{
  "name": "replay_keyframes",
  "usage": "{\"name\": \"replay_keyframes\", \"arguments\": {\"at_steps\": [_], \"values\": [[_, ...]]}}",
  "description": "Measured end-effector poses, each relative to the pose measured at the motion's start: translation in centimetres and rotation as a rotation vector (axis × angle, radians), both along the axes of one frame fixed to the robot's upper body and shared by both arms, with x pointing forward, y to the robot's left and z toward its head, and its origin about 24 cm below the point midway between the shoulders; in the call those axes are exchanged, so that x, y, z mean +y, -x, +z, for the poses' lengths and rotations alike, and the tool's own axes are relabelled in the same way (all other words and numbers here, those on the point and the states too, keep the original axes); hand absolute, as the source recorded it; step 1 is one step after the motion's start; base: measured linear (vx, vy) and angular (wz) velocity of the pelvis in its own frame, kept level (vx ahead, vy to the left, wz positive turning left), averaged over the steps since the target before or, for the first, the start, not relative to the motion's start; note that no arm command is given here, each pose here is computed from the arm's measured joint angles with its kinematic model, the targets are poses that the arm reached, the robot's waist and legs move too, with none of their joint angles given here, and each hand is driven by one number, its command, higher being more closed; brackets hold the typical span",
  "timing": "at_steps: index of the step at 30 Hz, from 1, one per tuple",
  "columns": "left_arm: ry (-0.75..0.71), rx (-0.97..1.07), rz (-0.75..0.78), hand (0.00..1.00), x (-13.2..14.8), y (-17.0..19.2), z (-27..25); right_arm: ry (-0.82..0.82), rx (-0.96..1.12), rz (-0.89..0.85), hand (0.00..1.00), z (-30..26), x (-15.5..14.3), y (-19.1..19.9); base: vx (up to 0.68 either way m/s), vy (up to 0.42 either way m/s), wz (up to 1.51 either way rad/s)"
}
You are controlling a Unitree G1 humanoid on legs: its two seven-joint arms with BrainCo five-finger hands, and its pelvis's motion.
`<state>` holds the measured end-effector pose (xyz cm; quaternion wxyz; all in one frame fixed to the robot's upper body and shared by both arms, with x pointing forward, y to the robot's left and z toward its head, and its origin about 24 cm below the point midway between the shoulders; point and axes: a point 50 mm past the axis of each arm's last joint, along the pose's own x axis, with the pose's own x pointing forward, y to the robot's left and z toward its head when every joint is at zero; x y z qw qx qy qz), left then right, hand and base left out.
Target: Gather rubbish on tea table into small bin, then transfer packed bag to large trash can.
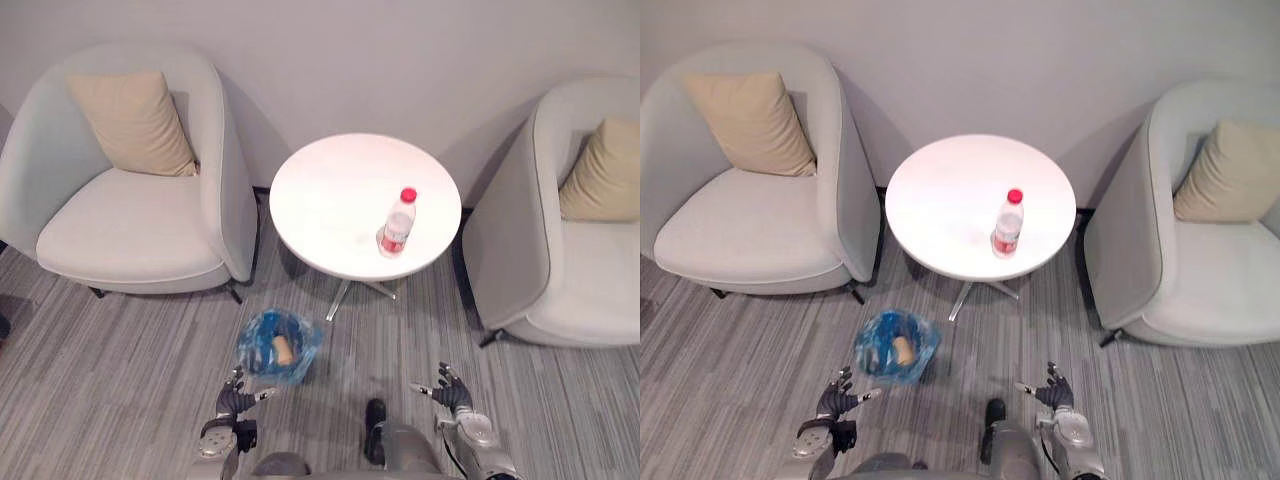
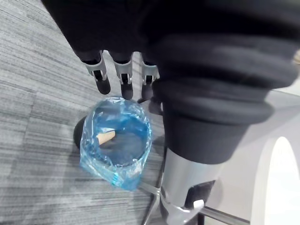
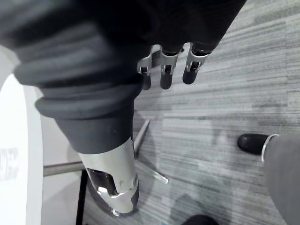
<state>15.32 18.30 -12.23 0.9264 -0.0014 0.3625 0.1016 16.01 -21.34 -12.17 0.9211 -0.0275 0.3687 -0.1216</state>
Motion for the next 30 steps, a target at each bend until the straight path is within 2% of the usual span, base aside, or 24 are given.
{"name": "replay_keyframes", "arguments": {"at_steps": [5,8,14,19,24,30], "values": [[0.016,0.006,0.003,0.0,-0.4,0.4,-0.1,-0.046,-0.018,-0.034,0.0,-0.1,1.0,0.3,0.21,-0.068,0.04],[0.023,0.006,0.0,0.0,-0.7,0.3,-0.2,-0.034,-0.019,-0.071,0.0,0.0,-0.1,0.6,0.16,0.115,-0.01],[0.012,0.018,0.0,0.0,-0.4,0.7,-0.3,-0.038,0.003,-0.078,0.0,-0.3,-0.1,1.2,0.12,0.115,-0.06],[0.001,0.039,0.002,0.0,0.1,1.4,-0.6,-0.038,-0.019,-0.068,0.0,0.0,0.1,0.2,0.05,0.049,-0.19],[0.005,0.05,-0.038,0.0,-0.6,1.3,-0.7,-0.038,-0.012,-0.067,0.0,0.0,0.1,0.3,0.07,0.05,0.01],[-0.038,0.07,-0.036,0.0,0.9,1.7,-0.8,-0.047,-0.012,-0.061,0.0,-0.1,0.5,0.2,0.04,0.041,0.18]]}}
